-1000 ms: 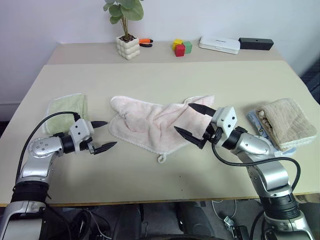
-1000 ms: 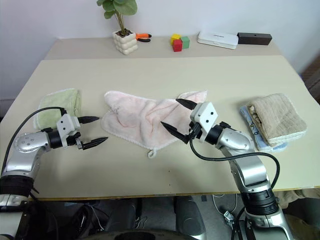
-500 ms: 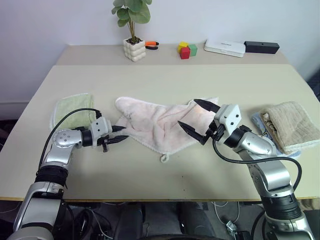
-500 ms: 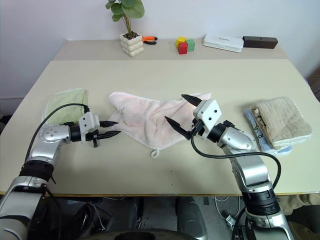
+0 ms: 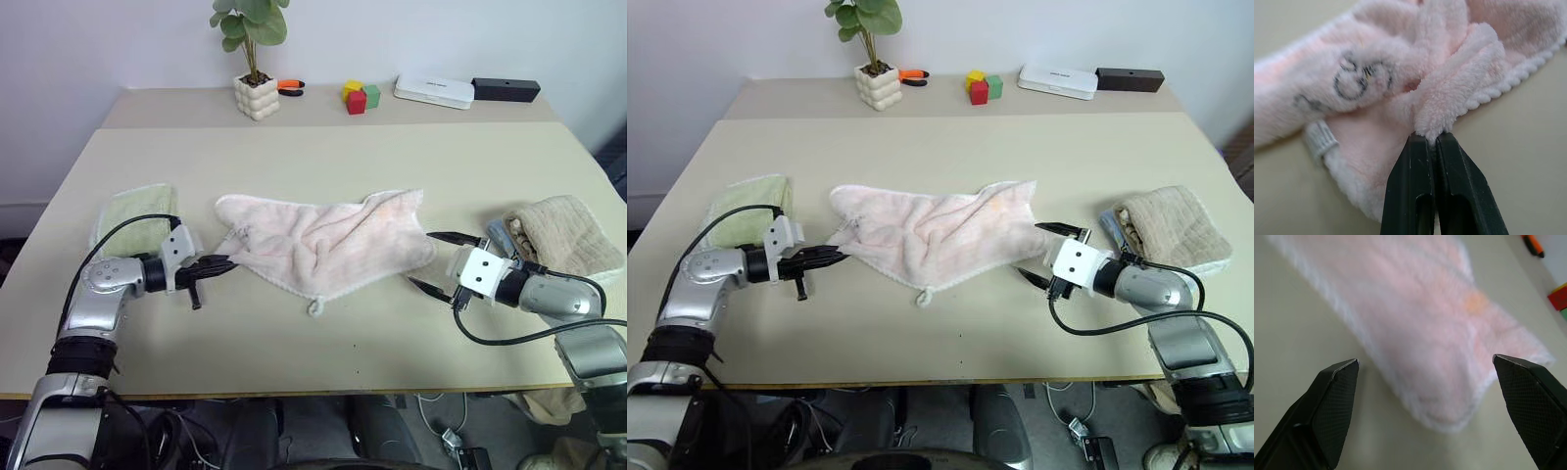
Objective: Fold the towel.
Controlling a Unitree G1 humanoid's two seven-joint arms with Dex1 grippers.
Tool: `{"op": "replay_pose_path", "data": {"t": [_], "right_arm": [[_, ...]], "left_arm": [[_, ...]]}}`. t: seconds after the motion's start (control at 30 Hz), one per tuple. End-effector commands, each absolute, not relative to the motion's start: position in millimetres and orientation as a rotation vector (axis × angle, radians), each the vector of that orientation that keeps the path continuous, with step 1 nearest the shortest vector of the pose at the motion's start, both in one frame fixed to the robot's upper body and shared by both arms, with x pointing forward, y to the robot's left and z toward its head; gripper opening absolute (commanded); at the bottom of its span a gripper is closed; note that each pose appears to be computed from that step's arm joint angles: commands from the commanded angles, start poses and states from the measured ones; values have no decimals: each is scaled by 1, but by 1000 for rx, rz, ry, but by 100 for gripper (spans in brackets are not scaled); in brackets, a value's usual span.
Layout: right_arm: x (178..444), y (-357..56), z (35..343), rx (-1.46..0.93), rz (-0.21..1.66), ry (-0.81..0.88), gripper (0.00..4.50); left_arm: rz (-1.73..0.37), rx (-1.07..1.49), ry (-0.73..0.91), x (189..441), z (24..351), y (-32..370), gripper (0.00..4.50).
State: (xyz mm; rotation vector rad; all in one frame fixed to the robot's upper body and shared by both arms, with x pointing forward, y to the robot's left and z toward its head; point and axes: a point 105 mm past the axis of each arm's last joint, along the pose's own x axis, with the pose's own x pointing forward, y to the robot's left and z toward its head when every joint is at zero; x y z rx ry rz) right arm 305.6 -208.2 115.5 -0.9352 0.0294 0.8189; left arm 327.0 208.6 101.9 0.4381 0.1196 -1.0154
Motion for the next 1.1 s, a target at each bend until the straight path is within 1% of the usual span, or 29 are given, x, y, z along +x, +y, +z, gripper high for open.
{"op": "replay_pose_path", "data": {"t": [0.03, 0.13, 0.2, 0.3, 0.37, 0.4, 0.53, 0.57, 0.7, 0.8, 0.9, 0.97, 1.0, 1.07, 1.1], "right_arm": [[317, -213, 110, -1087, 829, 52, 450], [327, -213, 101, -1068, 827, 87, 450], [330, -213, 95, -1111, 847, 111, 450], [337, -213, 88, -1141, 853, 146, 368], [343, -208, 89, -1143, 847, 130, 272], [345, -206, 88, -1150, 848, 126, 215], [351, -201, 83, -1135, 835, 133, 13], [352, -199, 83, -1122, 837, 134, 5], [351, -199, 84, -1099, 836, 142, 5], [349, -202, 91, -1057, 832, 148, 5], [333, -204, 102, -983, 896, 166, 5], [316, -205, 111, -915, 958, 193, 5], [309, -205, 115, -892, 978, 206, 5], [300, -207, 123, -857, 994, 232, 5], [297, -209, 127, -860, 997, 246, 5]], "left_arm": [[-952, 461, 39, 330, 120, 213, 4], [-934, 456, 26, 328, 121, 213, 4], [-934, 457, 26, 325, 120, 212, 4], [-932, 454, 33, 321, 119, 211, 0], [-929, 455, 35, 319, 119, 211, 0], [-925, 456, 34, 319, 119, 211, 0], [-916, 457, 35, 318, 119, 213, 0], [-914, 458, 35, 318, 119, 213, 0], [-907, 462, 37, 316, 119, 215, 0], [-908, 463, 42, 315, 119, 215, 0], [-930, 425, 93, 308, 120, 219, 0], [-1020, 394, 196, 287, 118, 220, 0], [-1038, 382, 227, 282, 118, 221, 0], [-1038, 370, 261, 279, 120, 224, 0], [-1017, 379, 242, 283, 125, 226, 0]]}}
